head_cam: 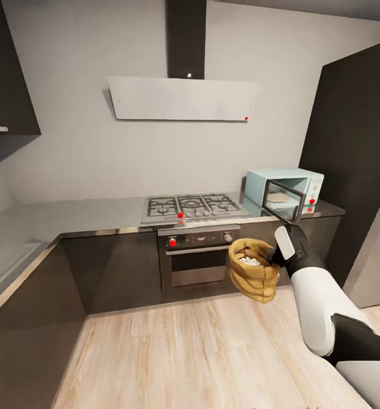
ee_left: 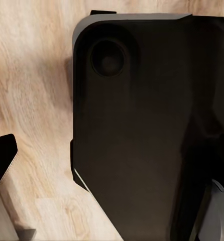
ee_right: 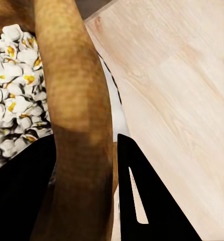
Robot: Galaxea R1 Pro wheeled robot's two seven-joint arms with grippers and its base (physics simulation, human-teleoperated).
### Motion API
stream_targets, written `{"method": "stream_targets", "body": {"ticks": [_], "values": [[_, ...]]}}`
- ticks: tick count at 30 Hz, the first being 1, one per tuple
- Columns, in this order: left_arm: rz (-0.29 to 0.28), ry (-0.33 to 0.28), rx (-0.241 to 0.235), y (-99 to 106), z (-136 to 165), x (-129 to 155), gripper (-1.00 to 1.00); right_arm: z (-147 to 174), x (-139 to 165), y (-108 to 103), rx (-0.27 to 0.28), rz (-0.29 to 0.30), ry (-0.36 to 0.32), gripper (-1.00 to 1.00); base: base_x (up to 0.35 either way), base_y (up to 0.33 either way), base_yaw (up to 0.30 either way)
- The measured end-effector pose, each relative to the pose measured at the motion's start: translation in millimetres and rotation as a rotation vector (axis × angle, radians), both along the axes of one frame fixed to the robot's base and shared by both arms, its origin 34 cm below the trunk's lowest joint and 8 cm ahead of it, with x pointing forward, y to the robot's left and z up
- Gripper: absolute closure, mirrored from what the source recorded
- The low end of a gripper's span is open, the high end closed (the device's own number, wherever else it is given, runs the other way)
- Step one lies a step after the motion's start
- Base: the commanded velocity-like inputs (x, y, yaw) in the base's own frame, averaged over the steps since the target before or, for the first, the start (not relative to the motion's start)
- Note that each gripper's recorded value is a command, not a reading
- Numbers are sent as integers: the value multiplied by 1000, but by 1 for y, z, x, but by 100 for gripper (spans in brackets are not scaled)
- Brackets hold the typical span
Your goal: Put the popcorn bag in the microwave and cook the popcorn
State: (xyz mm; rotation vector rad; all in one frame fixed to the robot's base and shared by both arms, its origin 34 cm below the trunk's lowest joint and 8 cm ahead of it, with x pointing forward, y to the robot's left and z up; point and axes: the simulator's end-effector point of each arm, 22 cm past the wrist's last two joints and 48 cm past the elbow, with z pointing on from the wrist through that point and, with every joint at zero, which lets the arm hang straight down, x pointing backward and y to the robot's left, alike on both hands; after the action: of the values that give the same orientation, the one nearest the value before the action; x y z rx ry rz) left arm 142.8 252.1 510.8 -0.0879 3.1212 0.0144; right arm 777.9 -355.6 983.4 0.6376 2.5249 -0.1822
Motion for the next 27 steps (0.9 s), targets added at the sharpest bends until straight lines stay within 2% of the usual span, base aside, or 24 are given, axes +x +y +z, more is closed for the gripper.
{"method": "stream_targets", "body": {"ticks": [14,20,27], "values": [[0,0,1,1,0,0,-100,0,-1,-4,-3,-5,0,100,0,0,-289],[0,0,1,1,0,0,-100,1,-2,-14,-14,-18,1,100,0,0,-289],[0,1,1,1,0,0,-100,2,-2,-17,-16,-21,0,100,0,0,-289]]}}
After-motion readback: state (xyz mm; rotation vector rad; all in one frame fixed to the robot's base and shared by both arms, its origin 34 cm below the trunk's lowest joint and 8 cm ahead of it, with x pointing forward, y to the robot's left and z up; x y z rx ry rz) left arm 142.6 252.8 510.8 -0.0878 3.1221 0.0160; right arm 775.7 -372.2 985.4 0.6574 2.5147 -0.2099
